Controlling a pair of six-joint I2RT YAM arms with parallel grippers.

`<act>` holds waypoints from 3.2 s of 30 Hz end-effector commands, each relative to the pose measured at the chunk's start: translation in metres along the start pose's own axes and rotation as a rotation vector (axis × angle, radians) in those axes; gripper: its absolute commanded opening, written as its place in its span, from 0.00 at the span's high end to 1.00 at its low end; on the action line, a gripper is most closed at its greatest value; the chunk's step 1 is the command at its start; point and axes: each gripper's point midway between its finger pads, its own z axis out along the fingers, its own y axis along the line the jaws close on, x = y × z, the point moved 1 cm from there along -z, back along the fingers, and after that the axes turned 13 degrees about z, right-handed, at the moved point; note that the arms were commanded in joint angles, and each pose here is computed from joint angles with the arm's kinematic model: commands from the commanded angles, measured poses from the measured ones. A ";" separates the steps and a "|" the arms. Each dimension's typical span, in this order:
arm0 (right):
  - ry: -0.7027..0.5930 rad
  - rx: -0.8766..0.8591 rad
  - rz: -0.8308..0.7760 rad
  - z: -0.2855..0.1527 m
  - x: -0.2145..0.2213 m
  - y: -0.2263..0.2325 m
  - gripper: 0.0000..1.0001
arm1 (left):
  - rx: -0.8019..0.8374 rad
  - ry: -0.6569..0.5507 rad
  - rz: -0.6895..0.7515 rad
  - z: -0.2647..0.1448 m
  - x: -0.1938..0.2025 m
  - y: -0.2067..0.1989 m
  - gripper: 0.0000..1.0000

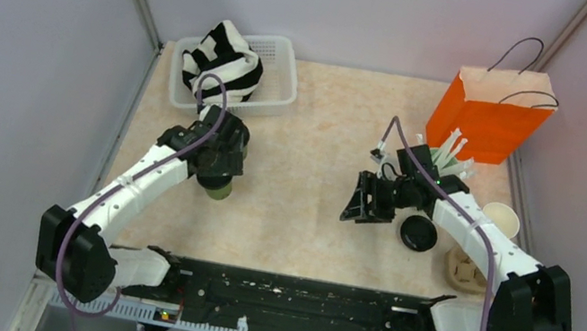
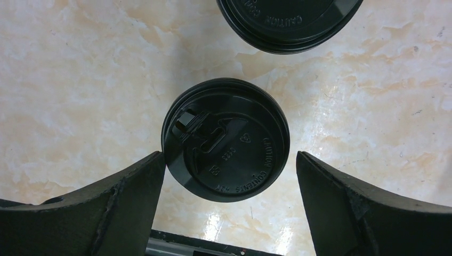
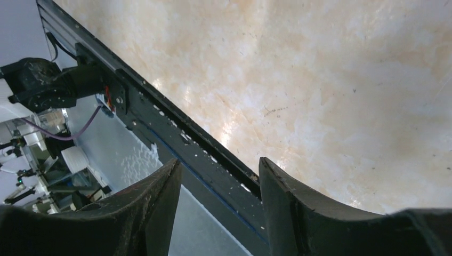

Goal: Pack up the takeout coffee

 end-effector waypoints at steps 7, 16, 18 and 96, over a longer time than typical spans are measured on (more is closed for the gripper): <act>-0.089 0.057 -0.078 -0.033 -0.037 0.030 0.41 | 0.077 -0.115 -0.021 -0.036 -0.027 0.000 0.02; -0.305 0.238 -0.082 -0.116 -0.046 0.043 0.41 | 0.246 -0.328 0.045 -0.098 -0.079 -0.011 0.02; -0.416 0.326 0.029 -0.145 -0.047 0.024 0.49 | 0.303 -0.374 0.070 -0.111 -0.091 -0.018 0.02; -0.885 0.822 0.995 -0.179 0.007 -0.199 0.85 | 0.403 -0.518 0.487 -0.118 -0.106 -0.092 0.02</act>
